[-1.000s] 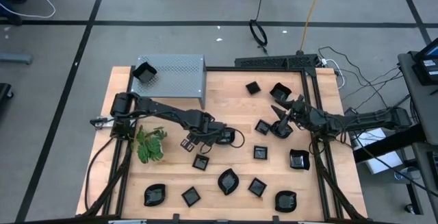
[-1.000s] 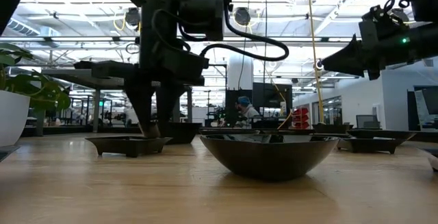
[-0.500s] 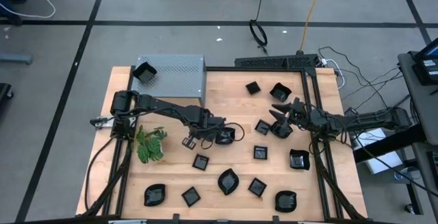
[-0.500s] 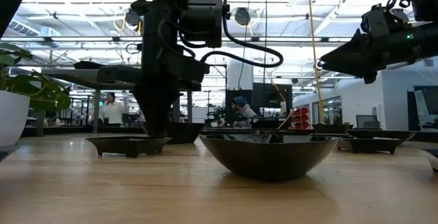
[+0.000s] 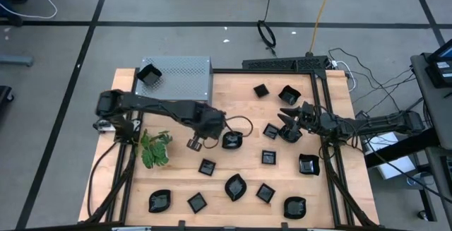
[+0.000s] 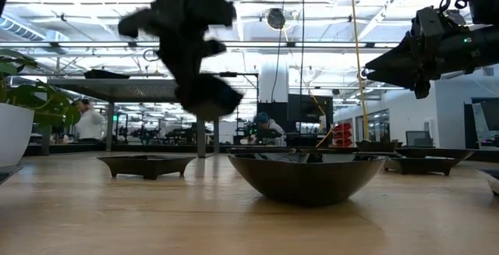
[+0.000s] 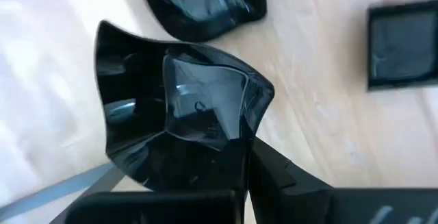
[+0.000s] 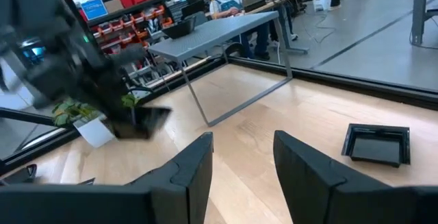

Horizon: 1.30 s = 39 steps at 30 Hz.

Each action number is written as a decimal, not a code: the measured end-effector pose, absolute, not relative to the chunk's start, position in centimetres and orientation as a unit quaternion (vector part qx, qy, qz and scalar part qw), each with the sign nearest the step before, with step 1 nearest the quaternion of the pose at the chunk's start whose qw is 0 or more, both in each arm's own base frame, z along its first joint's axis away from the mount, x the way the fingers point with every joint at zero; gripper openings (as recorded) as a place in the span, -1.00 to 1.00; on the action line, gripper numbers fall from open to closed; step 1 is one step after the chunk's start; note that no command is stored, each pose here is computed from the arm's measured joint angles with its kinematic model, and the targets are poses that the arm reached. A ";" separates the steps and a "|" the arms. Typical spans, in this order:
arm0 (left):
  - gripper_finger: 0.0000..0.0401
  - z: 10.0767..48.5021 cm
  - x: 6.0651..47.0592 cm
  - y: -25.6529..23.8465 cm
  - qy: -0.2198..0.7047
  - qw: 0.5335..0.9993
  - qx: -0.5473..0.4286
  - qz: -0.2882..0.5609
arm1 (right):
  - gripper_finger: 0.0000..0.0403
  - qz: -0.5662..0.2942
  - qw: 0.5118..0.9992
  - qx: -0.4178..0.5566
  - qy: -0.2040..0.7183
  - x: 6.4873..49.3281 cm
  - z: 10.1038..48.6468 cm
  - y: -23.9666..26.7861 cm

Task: Pick & Place Mini shaped plates
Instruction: Stack the distorted square plate on top of the distorted square plate on the shelf

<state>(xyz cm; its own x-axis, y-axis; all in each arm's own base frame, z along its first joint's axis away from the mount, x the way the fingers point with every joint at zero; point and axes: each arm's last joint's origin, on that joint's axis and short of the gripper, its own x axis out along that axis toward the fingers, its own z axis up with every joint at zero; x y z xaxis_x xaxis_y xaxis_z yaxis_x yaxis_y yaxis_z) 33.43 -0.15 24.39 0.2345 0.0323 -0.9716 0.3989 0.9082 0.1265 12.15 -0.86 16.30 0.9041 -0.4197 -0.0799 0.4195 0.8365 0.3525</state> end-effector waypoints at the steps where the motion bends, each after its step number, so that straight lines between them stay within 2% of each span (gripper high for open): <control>1: -0.96 25.2 33.1 -0.1 0.596 0.776 0.175 -0.113 | -0.30 -0.219 0.958 0.183 0.001 12.2 16.3 -0.9; 4: -0.98 27.9 31.9 0.0 0.560 0.808 0.169 -0.070 | -0.30 -0.219 0.958 0.182 0.002 12.2 16.3 -0.9; 9: -0.93 32.0 29.8 0.9 0.489 0.859 0.143 0.049 | -0.30 -0.219 0.958 0.182 0.002 12.2 16.3 -0.9; 13: -0.97 34.3 27.9 2.0 0.449 0.868 0.129 0.170 | -0.30 -0.219 0.959 0.182 0.002 12.2 16.3 -0.9; 19: -0.93 36.7 25.2 4.6 0.388 0.849 0.093 0.347 | -0.30 -0.219 0.959 0.182 0.003 12.2 16.2 -0.9; 25: -0.97 37.8 23.0 7.1 0.335 0.829 0.004 0.448 | -0.30 -0.219 0.959 0.182 0.003 12.2 16.2 -0.9; 30: -0.94 37.7 21.7 8.7 0.344 0.802 -0.026 0.488 | -0.30 -0.219 0.959 0.182 0.003 12.2 16.2 -0.9; 39: -0.94 36.3 18.7 10.7 0.481 0.729 -0.013 0.487 | -0.30 -0.219 0.959 0.182 0.002 12.2 16.2 -0.9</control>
<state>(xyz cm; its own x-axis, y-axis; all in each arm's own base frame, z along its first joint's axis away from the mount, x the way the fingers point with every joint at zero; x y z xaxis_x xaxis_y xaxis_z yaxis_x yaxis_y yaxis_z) 18.69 10.75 36.33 0.0635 0.6977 -0.7136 -0.7219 0.5258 0.4499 12.16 -0.86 16.24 0.9040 -0.4190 -0.0844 0.4208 0.8377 0.3482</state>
